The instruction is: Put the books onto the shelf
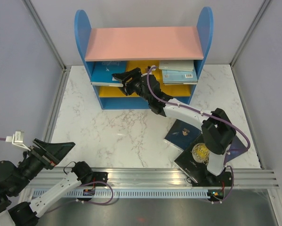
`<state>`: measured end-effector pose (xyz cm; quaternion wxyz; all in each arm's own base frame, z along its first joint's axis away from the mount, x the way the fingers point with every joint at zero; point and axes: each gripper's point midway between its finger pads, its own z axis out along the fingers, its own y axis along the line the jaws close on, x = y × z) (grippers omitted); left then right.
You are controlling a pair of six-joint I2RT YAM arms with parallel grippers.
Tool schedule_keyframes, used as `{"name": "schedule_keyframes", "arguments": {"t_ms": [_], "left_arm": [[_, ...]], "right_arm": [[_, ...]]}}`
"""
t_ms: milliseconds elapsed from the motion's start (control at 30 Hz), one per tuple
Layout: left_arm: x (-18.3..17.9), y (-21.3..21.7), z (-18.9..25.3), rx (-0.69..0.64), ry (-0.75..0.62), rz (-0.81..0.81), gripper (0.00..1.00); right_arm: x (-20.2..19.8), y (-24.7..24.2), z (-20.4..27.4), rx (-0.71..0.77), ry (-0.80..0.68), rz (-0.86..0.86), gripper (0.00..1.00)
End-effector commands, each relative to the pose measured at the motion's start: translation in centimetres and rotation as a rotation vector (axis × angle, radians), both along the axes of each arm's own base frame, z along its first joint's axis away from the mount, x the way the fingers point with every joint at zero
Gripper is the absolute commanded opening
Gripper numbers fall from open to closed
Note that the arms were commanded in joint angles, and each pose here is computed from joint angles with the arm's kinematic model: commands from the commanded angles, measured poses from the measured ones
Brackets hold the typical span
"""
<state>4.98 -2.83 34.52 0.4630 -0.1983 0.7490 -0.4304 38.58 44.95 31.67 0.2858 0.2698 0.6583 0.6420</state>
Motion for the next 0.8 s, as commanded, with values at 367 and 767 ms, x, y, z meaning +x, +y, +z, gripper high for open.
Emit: {"name": "schedule_keyframes", "arguments": {"t_ms": [367,767], "left_arm": [[0.4,0.4,-1.4,-0.008,0.042,0.033,1.0],[3.7,-5.8,-1.4,0.099,0.033,-0.113,1.0]], "right_arm": [[-7.0,-2.7,4.4,0.016,-0.078,0.057,0.98],[-17.5,-11.9,3.7,-0.33,-0.159,0.077,0.98]]}}
